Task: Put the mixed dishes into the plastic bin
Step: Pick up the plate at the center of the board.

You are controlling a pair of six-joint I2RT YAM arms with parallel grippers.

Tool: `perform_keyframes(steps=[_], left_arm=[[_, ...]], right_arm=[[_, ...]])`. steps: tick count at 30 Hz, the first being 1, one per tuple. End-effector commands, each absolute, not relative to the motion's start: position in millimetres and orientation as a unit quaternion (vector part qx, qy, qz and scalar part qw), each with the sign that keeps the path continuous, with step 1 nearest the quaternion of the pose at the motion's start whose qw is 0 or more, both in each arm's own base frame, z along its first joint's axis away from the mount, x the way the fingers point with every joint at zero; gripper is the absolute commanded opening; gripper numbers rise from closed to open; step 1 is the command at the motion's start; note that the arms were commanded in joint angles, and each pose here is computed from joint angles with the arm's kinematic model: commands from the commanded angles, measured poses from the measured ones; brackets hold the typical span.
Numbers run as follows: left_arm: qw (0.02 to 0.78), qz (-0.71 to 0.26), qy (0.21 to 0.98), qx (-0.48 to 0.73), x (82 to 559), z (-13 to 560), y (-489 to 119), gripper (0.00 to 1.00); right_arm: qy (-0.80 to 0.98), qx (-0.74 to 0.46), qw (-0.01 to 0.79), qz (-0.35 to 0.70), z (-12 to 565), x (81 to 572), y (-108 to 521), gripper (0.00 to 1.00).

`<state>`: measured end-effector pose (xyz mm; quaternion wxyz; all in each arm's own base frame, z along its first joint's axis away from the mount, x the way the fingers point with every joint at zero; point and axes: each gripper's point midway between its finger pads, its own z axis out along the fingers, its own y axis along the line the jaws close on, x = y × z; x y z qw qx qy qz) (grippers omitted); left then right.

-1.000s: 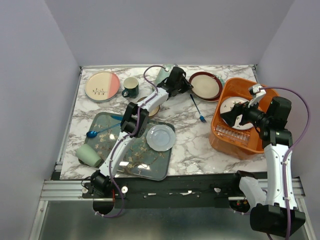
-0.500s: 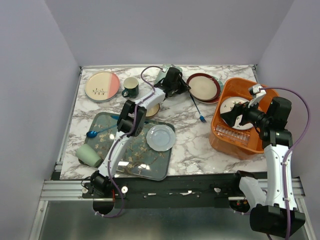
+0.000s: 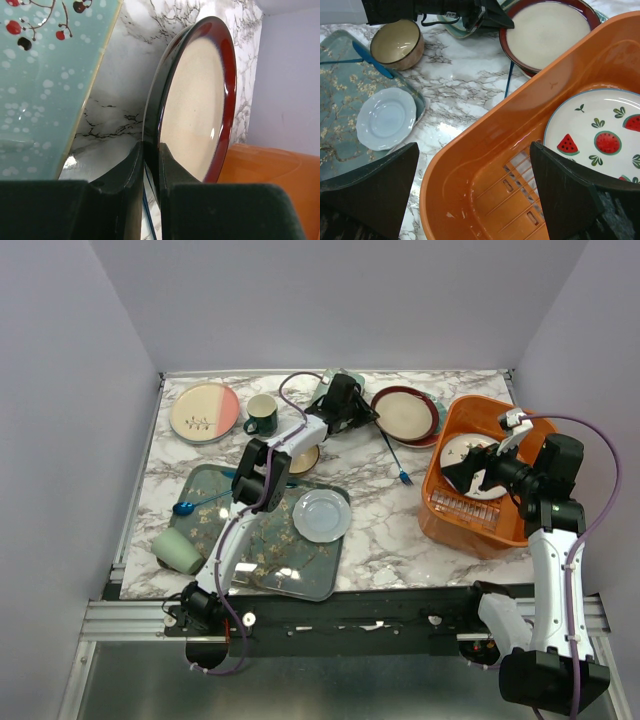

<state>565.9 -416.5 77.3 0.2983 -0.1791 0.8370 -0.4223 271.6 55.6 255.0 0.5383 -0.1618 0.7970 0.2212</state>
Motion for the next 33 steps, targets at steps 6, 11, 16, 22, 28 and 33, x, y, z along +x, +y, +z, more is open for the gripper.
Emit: perform_keyframes(steps=[6, 11, 16, 22, 28, 33], left_arm=[[0.353, -0.520, 0.764, -0.147, 569.5, 202.9, -423.1, 0.00], [0.357, -0.528, 0.757, -0.145, 567.2, 213.2, -421.7, 0.00], [0.364, -0.538, 0.747, -0.144, 564.8, 229.0, -416.7, 0.00], [0.367, -0.552, 0.735, -0.142, 559.8, 247.1, -411.8, 0.00], [0.372, -0.564, 0.724, -0.140, 551.0, 264.2, -403.4, 0.00], [0.379, -0.570, 0.715, -0.142, 533.4, 279.6, -391.0, 0.00]], right_arm=[[0.795, -0.158, 0.544, 0.218, 255.5, 271.9, 53.5, 1.00], [0.793, -0.162, 0.544, 0.221, 255.4, 271.2, 54.8, 1.00], [0.790, -0.170, 0.544, 0.226, 255.7, 269.5, 57.4, 1.00], [0.786, -0.179, 0.545, 0.231, 255.8, 267.9, 60.0, 1.00], [0.777, -0.202, 0.544, 0.246, 255.8, 262.8, 67.1, 1.00], [0.750, -0.257, 0.541, 0.281, 256.3, 249.8, 83.2, 1.00]])
